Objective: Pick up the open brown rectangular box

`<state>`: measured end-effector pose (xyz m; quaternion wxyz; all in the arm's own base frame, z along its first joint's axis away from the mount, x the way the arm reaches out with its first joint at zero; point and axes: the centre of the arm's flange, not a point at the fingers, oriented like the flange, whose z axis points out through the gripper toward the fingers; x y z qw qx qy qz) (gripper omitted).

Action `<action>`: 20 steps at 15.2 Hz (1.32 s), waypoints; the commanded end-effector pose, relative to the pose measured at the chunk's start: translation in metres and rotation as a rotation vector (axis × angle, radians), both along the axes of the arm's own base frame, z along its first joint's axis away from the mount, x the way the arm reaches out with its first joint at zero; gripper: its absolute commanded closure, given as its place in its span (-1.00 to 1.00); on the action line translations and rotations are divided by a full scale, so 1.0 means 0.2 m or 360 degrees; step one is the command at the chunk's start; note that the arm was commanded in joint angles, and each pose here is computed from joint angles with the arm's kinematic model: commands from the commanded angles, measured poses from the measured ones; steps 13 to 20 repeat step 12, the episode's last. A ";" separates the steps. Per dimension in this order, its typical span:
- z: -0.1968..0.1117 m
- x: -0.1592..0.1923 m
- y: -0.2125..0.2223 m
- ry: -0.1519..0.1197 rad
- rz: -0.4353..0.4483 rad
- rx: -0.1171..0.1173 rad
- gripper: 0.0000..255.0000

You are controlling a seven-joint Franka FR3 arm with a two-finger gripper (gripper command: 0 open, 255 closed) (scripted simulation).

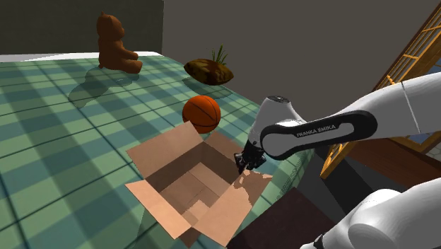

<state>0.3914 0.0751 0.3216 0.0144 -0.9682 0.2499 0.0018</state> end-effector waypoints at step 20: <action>0.30 0.00 0.00 0.0000 0.0000 0.0000 1.00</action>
